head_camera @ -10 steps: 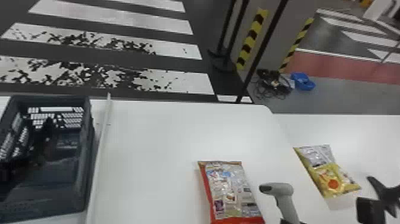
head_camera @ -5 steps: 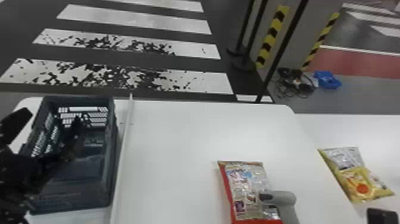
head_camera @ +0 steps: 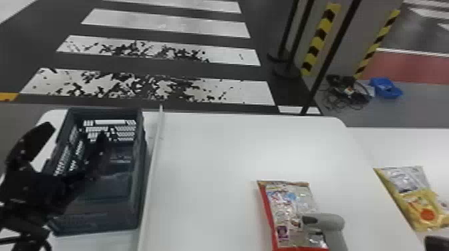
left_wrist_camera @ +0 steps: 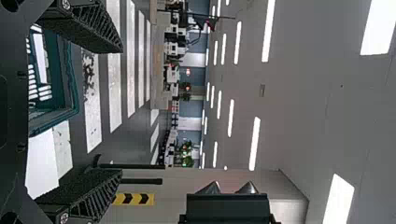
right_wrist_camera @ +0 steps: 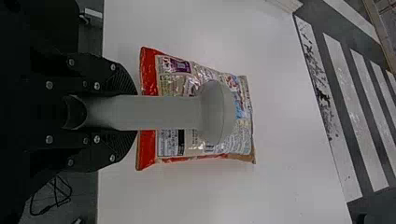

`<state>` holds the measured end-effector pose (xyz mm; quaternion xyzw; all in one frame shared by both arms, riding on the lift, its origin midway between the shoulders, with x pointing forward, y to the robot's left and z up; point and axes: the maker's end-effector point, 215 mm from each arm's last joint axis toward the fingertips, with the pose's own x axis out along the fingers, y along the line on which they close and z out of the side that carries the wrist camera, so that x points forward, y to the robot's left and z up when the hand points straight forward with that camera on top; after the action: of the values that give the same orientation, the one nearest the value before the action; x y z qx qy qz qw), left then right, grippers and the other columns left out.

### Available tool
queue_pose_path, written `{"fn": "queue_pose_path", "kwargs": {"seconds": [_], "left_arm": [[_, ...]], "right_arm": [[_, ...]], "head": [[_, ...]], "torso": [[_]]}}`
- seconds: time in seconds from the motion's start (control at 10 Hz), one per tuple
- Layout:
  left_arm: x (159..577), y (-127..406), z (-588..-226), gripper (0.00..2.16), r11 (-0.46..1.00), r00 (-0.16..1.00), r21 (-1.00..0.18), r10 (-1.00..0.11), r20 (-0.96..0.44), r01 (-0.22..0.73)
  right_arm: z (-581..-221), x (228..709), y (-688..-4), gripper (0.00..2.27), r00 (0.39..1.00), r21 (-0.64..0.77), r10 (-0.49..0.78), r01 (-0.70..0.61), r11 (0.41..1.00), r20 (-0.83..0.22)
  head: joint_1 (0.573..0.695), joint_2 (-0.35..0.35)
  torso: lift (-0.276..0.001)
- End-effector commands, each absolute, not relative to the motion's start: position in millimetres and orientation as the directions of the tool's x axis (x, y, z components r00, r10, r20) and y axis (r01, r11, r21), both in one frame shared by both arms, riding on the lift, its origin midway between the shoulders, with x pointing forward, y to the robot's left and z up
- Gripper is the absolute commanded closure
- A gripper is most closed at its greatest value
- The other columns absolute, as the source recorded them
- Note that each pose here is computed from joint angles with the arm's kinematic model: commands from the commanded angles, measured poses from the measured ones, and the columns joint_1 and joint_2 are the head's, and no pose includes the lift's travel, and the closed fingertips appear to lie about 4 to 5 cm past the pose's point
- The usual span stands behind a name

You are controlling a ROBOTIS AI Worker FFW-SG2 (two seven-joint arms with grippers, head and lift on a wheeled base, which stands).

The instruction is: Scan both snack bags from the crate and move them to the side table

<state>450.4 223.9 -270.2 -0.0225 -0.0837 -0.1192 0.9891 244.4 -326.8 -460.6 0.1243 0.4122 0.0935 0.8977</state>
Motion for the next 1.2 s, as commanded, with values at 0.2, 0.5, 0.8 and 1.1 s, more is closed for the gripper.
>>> {"fn": "queue_pose_path", "kwargs": {"seconds": [0.2,0.5,0.8,1.1], "left_arm": [[450.1,222.7,-268.2,0.08,0.97,0.956,-0.025,-0.234,0.175,0.242],[447.6,219.0,-272.3,0.08,0.969,0.957,-0.026,-0.24,0.165,0.248],[441.1,218.4,-276.7,0.08,0.97,0.959,-0.018,-0.238,0.153,0.243],[439.8,219.3,-276.1,0.08,0.971,0.961,-0.022,-0.233,0.15,0.239]], "right_arm": [[-449.5,286.9,-369.9,2.24,0.72,0.218,0.204,-0.075,0.973,-0.663],[-456.3,355.0,-428.5,2.24,0.774,0.117,0.117,-0.055,0.992,-0.622],[-490.3,385.2,-459.9,2.24,0.771,0.116,0.096,-0.029,0.993,-0.629],[-520.7,384.3,-475.4,2.21,0.743,0.138,0.089,0.004,0.99,-0.663]], "head": [[0.695,-0.19],[0.695,-0.251],[0.695,-0.301],[0.695,-0.328]], "torso": [[-0.095],[-0.095],[-0.095],[-0.095]]}}
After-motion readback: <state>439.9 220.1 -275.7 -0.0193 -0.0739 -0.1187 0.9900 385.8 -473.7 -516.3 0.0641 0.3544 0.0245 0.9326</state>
